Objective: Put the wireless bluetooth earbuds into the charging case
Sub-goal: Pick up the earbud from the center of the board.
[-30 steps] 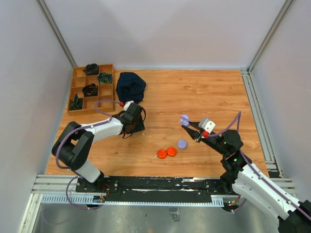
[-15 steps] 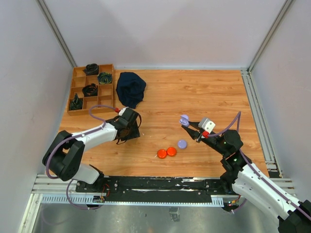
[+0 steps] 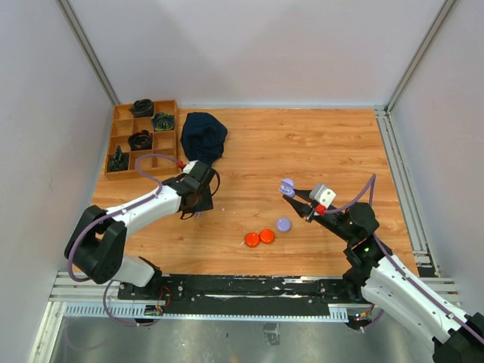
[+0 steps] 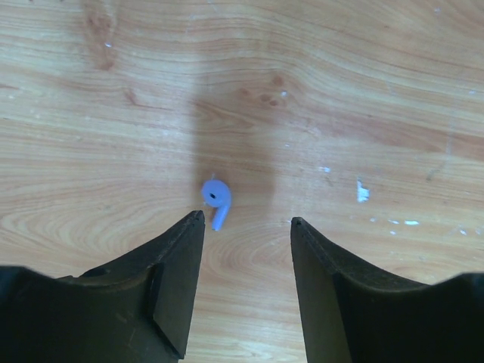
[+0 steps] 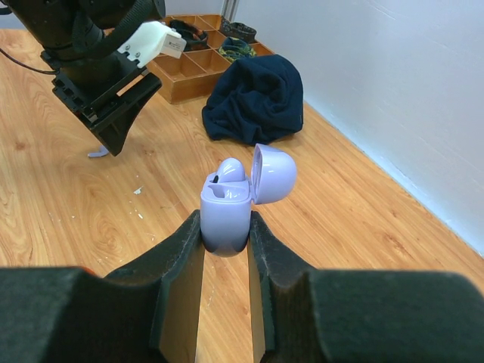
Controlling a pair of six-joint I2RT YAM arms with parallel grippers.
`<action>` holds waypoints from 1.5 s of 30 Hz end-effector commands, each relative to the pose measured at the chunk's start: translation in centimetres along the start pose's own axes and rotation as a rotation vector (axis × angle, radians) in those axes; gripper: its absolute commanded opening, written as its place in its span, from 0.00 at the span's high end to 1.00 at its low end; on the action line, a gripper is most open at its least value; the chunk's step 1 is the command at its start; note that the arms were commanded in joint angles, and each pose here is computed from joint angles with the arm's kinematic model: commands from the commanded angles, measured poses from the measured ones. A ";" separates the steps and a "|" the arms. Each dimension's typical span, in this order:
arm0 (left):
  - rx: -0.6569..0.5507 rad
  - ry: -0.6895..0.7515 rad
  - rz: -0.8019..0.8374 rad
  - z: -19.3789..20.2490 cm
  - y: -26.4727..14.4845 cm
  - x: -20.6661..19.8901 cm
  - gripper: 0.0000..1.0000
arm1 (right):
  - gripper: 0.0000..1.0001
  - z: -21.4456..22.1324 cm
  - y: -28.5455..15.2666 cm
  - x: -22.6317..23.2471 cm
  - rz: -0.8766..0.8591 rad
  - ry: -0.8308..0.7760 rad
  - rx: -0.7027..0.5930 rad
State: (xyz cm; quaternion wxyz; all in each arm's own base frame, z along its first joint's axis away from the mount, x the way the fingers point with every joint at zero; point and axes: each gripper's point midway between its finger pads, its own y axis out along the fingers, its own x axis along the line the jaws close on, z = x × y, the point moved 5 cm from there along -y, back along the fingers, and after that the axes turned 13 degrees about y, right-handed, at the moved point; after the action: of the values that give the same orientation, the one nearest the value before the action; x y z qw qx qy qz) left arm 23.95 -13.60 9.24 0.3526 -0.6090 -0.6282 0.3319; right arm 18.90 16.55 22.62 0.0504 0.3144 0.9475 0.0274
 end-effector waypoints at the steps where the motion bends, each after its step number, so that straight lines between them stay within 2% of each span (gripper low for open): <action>1: 0.031 0.072 -0.091 -0.5 0.5 1.4 0.46 | 0.94 -0.9 0.0 0.1 -0.003 -0.018 -0.036; 13: 0.127 0.131 -0.046 -0.4 2.6 1.3 0.57 | 0.94 -1.0 -0.1 0.1 0.000 -0.020 -0.039; 25: 0.185 0.165 -0.038 0.7 3.5 1.3 0.62 | 0.94 -1.0 -0.1 0.1 -0.002 -0.022 -0.040; 28: 0.196 0.168 -0.041 0.8 3.7 1.3 0.65 | 0.94 -1.1 -0.1 0.1 -0.004 -0.022 -0.042; 34: 0.222 0.181 -0.057 1.3 4.1 1.5 0.68 | 0.94 -1.3 -0.2 0.1 -0.002 -0.024 -0.049; 45: 0.287 0.211 -0.068 2.4 4.1 1.9 0.66 | 0.94 -1.5 -0.3 0.2 -0.007 -0.024 -0.066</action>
State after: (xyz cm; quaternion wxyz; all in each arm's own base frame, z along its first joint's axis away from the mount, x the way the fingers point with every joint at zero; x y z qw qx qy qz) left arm 25.41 -12.50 6.17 0.4675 -0.5887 -0.5723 0.3277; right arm 18.62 16.36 23.13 0.0567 0.3143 0.9469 0.0360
